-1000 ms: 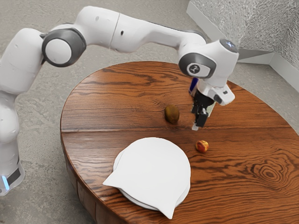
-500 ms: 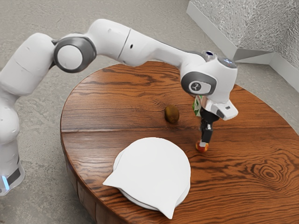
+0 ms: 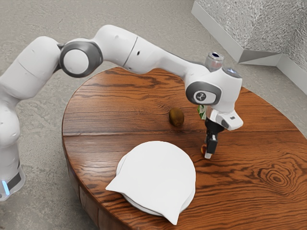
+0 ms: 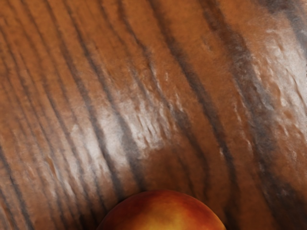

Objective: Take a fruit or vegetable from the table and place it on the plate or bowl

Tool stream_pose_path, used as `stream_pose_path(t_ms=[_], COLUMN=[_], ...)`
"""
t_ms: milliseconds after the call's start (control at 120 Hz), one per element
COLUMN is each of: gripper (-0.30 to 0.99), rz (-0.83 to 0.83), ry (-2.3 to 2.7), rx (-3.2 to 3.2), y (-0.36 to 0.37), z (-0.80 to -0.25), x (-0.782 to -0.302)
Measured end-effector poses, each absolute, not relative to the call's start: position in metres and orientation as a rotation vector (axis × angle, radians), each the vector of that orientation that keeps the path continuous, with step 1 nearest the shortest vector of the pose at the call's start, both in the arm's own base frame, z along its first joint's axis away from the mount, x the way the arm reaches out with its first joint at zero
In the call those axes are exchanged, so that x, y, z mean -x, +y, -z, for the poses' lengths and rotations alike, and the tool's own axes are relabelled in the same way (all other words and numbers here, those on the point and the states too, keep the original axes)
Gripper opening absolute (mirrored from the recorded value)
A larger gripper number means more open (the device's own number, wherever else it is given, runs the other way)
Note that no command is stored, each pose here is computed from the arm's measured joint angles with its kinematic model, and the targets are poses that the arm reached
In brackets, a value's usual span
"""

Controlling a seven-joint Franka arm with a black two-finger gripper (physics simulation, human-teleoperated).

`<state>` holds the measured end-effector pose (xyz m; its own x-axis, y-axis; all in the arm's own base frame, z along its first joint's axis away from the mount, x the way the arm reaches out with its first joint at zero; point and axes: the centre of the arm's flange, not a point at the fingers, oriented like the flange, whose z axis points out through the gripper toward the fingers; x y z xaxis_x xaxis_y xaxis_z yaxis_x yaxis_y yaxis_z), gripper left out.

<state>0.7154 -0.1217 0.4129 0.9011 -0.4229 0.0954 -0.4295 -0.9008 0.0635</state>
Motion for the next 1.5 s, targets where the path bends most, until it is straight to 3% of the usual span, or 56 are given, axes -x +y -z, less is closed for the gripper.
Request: stream_pose_path(t_ms=[167,325,408,583,767,875,1317,1467,1500], gripper=[0.66,0.39,0.33,0.31,0.3,0.3,0.29,0.29,0.34], rz=[-0.124,-0.128,-0.132,-0.148,-0.228,-0.207,0.095,0.098,0.091], ry=[-0.666,-0.662,-0.666,-0.683,-0.715,-0.792,-0.872,-0.857,-0.863], rx=[-2.97,-2.963,-2.964,-2.988,-3.083,-3.137,-3.028,-2.989,-2.983], y=[-0.121,-0.12,-0.121,-0.12,-0.12,-0.155,-0.238,-0.24,-0.244], z=[-0.41,-0.41,-0.411,-0.424,-0.517,-0.536,-0.499,-0.492,-0.492], x=[-0.716,-0.717,-0.717,-0.714,-0.685,-0.666,-0.568,-0.546,-0.545])
